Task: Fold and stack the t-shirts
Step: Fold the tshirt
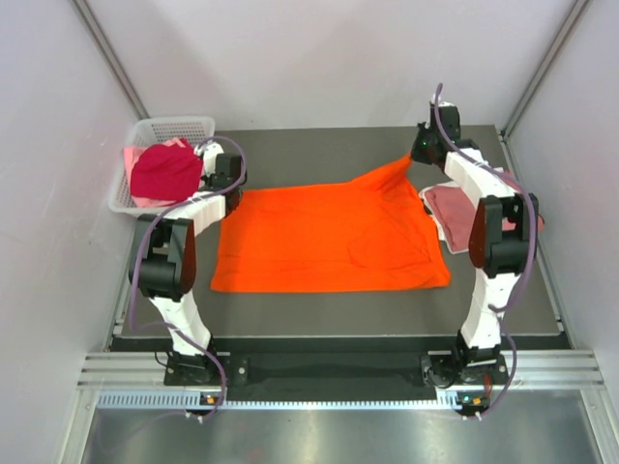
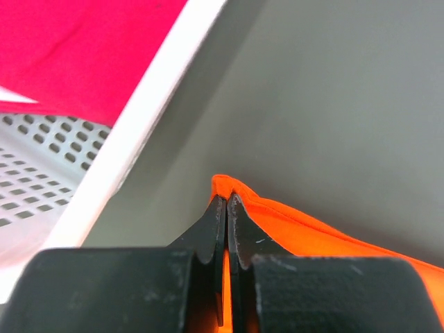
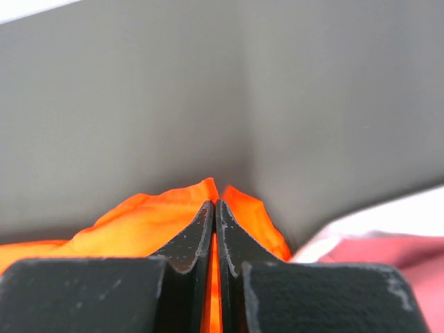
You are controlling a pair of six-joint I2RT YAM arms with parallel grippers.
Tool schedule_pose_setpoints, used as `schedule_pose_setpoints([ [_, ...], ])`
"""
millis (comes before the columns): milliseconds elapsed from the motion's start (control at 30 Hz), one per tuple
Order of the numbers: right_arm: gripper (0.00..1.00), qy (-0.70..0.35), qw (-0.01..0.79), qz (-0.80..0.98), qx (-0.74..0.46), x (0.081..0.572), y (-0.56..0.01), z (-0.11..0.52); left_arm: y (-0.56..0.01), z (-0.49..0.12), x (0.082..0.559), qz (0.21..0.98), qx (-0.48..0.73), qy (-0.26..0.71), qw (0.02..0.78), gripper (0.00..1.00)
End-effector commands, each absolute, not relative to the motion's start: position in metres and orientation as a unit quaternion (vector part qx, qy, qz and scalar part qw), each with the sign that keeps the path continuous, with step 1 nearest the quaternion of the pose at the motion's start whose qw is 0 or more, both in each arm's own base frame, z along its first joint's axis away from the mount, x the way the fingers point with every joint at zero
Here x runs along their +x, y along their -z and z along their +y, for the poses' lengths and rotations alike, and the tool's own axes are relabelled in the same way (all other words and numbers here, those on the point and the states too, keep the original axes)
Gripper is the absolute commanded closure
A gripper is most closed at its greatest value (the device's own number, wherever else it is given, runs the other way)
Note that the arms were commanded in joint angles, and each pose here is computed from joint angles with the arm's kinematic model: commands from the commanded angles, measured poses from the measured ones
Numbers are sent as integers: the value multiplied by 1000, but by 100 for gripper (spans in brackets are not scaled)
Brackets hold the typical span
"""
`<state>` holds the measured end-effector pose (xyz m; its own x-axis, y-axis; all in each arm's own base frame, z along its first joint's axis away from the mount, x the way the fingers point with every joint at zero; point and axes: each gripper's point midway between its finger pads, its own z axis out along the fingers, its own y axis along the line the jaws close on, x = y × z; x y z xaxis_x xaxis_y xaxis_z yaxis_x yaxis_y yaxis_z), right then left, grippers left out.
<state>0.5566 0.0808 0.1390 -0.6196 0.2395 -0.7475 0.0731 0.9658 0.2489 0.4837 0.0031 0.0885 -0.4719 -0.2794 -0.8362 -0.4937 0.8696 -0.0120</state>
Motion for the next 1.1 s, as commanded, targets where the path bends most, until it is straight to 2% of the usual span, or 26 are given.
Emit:
schedule_pose_setpoints([
  [0, 100, -77, 499, 860, 75, 551, -202, 80, -127, 1, 499, 820, -229, -85, 517, 100],
  [133, 100, -40, 510, 855, 86, 530, -204, 70, -125, -3, 496, 824, -224, -73, 516, 100],
  [400, 100, -30, 505, 857, 97, 493, -182, 65, -126, -17, 486, 823, -177, -33, 538, 100],
  [667, 100, -17, 521, 848, 97, 464, -189, 64, -124, -30, 477, 826, -150, 3, 542, 100],
  [1067, 100, 8, 523, 847, 93, 430, -186, 61, -129, -21, 458, 817, -165, -8, 552, 100],
])
